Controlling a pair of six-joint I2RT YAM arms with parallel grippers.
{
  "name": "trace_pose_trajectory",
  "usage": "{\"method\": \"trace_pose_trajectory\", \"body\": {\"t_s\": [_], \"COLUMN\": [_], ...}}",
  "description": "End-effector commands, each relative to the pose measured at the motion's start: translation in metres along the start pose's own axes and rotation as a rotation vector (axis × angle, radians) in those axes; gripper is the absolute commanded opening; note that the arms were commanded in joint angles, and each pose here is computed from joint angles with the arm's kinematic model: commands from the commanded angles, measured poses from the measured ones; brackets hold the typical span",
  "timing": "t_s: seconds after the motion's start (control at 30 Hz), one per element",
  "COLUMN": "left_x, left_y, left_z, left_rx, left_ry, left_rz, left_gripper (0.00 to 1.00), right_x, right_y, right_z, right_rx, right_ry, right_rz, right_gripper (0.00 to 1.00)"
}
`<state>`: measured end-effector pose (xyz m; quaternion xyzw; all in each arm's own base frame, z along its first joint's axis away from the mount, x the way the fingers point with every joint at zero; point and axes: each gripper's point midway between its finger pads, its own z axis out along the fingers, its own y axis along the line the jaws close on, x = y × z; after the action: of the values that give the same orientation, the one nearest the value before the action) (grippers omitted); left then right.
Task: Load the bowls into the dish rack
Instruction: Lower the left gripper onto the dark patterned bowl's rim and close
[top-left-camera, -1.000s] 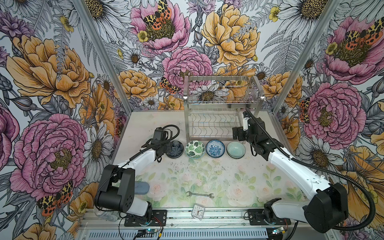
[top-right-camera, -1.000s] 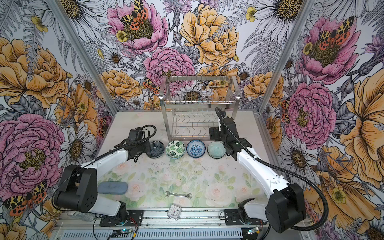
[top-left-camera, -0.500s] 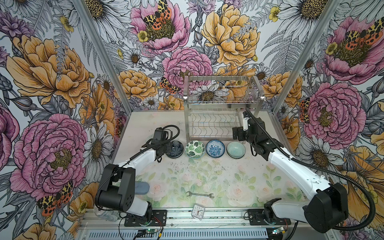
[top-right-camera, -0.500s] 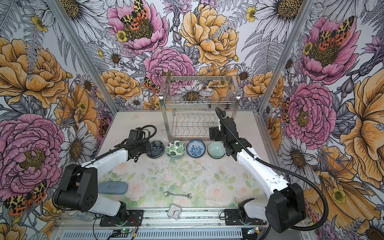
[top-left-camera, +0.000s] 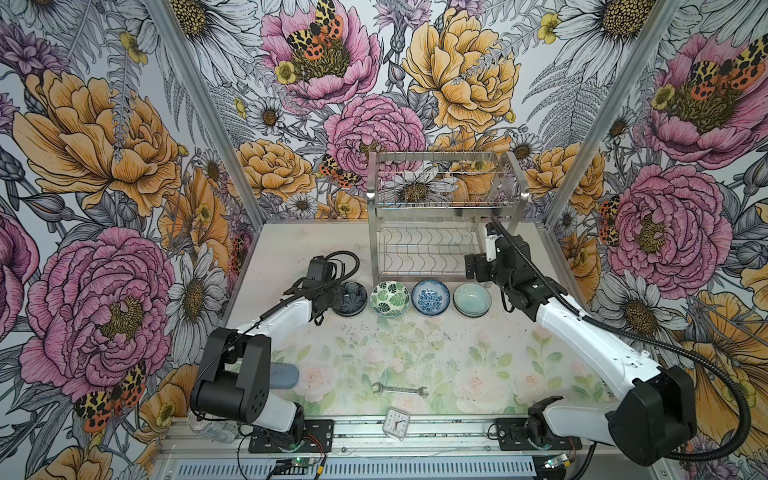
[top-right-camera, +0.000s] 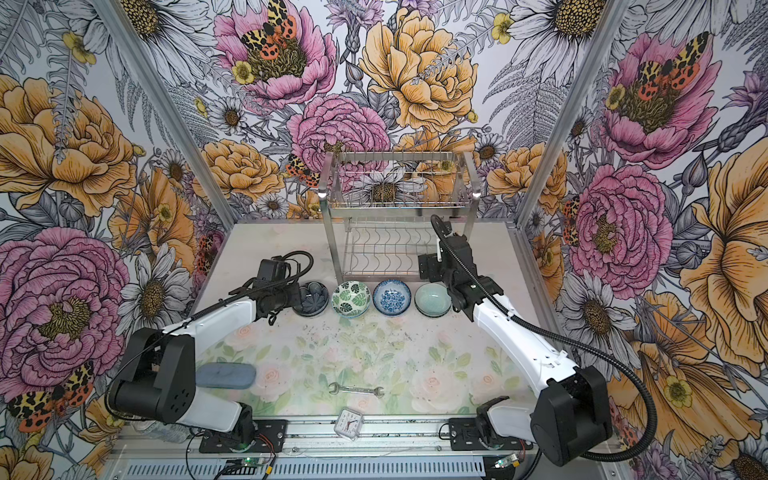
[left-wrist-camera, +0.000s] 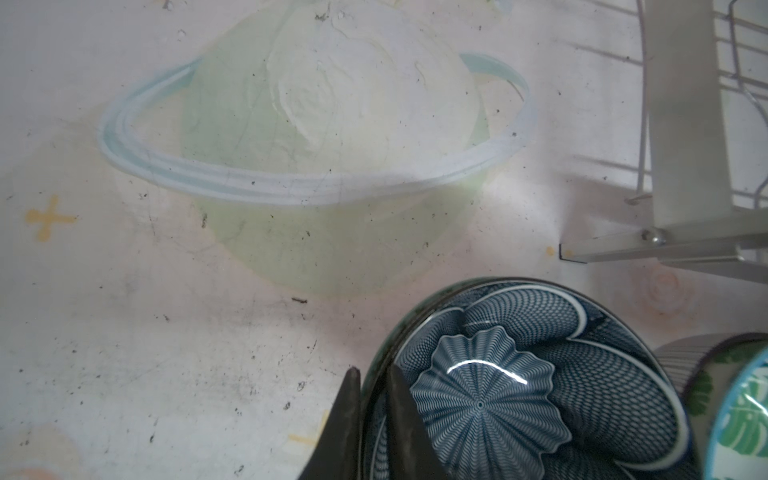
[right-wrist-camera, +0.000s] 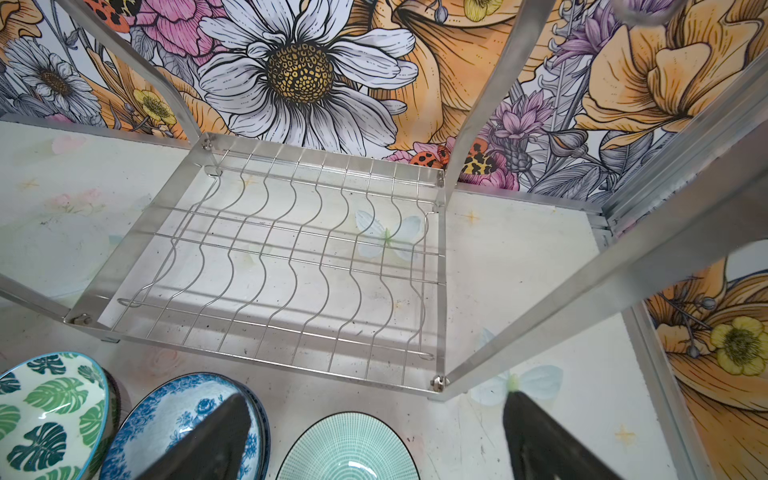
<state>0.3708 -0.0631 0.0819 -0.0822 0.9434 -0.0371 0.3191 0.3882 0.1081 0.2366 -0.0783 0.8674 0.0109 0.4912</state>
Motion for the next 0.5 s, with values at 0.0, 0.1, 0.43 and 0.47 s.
{"method": "trace_pose_trajectory", "body": {"t_s": [0.0,0.1,0.43,0.47], "left_x": [0.008,0.006,-0.002,-0.001], "left_y": [-0.001,-0.001,0.001,0.001], "left_z": [0.002,-0.001,-0.010,-0.010], "left_rx": [0.002,0.001,-0.010,-0.010], "left_ry": [0.022,0.013,-0.011,-0.010], "left_rz": [0.013,0.011,0.014,0.016], "left_gripper": [0.12,0.07,0.00,0.00], "right_x": [-0.012,-0.012,-0.016,-0.016], "right_y": [0.004,0.003,0.005,0.005], "right_z": [-0.005,-0.005,-0.006,-0.006], "right_rx": [-0.015,-0.015,-0.024,-0.024], "right_ry": [-0.028,-0.028,-0.036,-0.035], "right_rz": [0.011,0.011,0.013,0.014], "right_gripper": [0.97,0.97,0.97,0.97]}}
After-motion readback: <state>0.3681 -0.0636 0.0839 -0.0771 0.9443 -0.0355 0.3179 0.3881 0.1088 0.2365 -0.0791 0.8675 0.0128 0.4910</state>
